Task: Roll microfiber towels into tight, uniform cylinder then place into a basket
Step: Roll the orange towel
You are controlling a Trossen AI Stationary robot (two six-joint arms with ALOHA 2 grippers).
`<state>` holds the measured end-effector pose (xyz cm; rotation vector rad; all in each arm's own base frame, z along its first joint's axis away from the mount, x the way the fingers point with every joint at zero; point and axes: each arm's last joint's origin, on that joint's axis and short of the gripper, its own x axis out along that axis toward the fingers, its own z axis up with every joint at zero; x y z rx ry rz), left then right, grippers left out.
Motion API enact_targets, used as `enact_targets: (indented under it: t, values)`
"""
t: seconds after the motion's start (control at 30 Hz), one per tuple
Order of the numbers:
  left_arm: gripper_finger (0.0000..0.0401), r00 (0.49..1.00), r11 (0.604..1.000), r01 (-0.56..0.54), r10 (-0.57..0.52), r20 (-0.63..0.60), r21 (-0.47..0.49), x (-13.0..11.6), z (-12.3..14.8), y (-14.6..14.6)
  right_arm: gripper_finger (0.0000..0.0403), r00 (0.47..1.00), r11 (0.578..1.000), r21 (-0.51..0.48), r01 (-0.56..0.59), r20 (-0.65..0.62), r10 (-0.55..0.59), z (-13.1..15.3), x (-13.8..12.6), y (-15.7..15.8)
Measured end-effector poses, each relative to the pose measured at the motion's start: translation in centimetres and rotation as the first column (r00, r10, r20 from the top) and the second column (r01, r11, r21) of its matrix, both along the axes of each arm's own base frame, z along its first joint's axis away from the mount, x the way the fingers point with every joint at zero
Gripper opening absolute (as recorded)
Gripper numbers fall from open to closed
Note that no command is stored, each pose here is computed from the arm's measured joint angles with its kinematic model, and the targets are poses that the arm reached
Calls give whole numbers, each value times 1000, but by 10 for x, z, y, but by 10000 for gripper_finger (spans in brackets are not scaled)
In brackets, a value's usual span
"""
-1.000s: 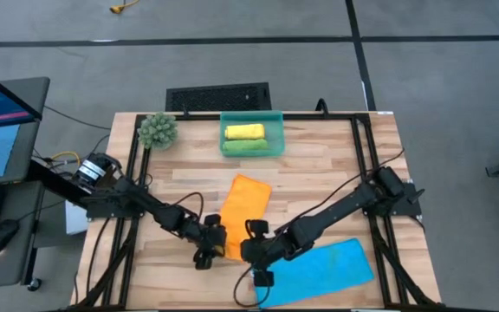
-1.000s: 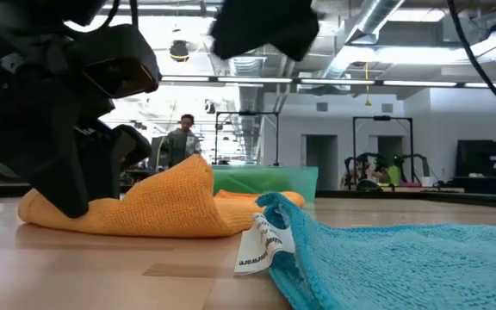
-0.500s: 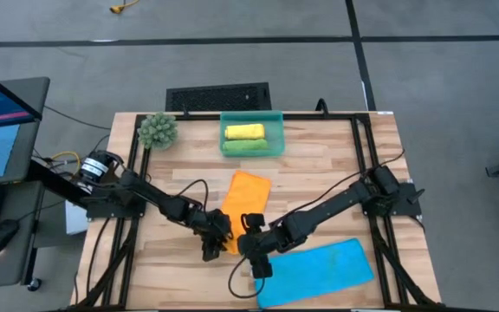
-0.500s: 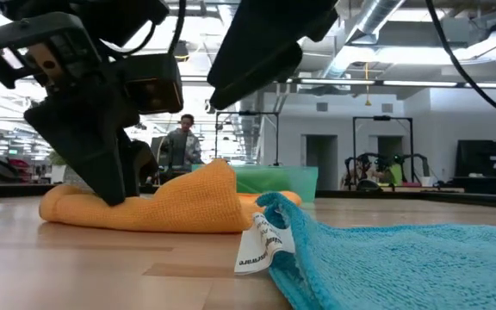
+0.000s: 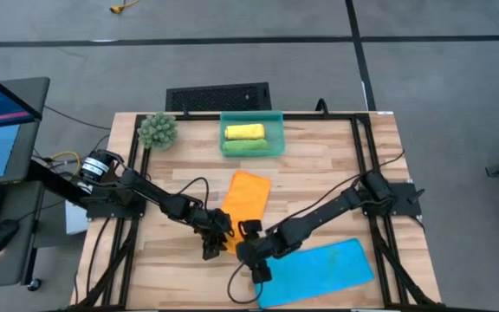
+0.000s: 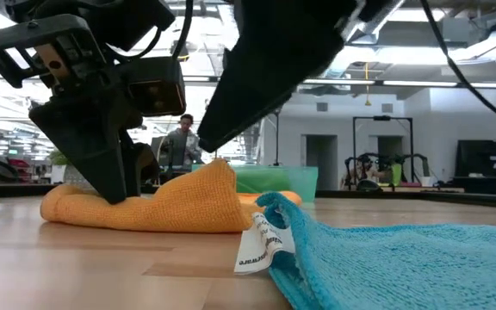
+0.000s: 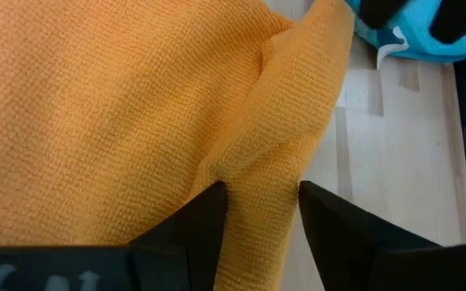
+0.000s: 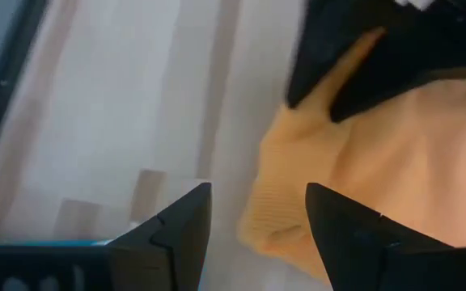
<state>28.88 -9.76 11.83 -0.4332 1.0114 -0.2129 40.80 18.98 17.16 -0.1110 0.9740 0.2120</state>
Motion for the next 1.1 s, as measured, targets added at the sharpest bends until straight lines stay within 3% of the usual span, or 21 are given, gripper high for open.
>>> enact_targets:
  t: [0.5,0.63,0.83,1.1]
  values:
    - [157,1000,1000,1,-1,18,19,1,0,0,226,1000,999,32,-14,-9,14,-2,3,-3]
    - [157,1000,1000,0,0,21,19,1,0,0,226,997,1000,10,-6,-76,7,-28,4,-2]
    - [157,1000,1000,-1,0,20,20,1,0,0,226,987,993,42,109,-127,-103,-47,7,-1]
    - [158,999,999,30,-31,40,28,-1,6,0,216,984,990,49,133,-125,-126,-48,9,-3]
